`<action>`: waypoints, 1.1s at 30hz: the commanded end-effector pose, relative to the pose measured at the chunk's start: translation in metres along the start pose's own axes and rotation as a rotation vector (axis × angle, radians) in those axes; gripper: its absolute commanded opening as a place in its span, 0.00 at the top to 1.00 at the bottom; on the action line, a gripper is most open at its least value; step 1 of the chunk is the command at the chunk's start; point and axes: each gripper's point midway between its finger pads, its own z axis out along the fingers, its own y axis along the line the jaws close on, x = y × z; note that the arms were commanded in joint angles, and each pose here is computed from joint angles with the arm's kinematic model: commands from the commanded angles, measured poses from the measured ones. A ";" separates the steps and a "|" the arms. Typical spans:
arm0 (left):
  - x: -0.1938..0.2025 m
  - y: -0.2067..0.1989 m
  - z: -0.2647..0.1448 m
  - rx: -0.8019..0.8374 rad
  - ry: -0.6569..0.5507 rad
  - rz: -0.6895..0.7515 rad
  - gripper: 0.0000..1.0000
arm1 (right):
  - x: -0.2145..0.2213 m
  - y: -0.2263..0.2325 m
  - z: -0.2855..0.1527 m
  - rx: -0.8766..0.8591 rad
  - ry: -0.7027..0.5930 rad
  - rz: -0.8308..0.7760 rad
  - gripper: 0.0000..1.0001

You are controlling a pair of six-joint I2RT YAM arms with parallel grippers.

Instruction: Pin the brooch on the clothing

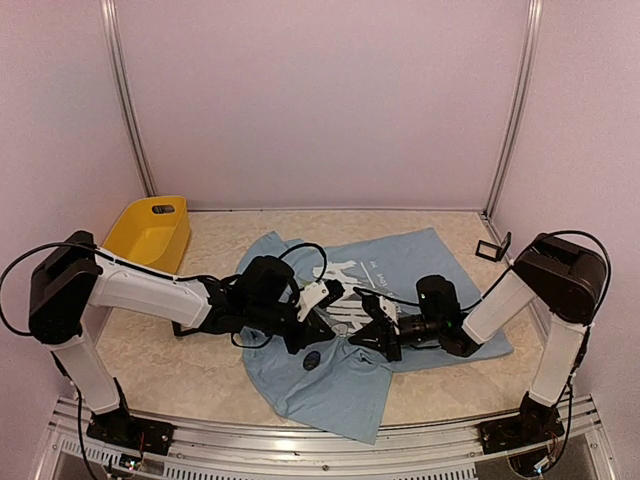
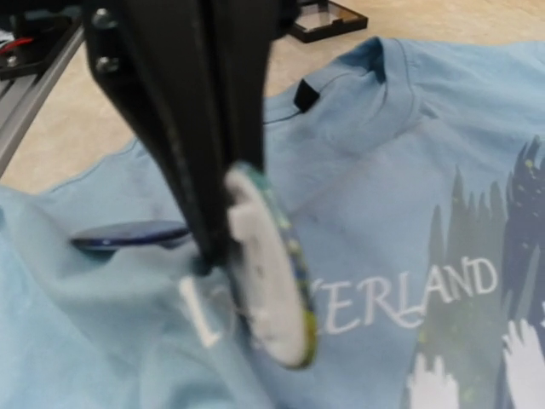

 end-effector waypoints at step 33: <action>-0.012 -0.019 -0.009 0.013 -0.026 0.030 1.00 | -0.036 0.011 0.015 -0.073 -0.080 0.001 0.54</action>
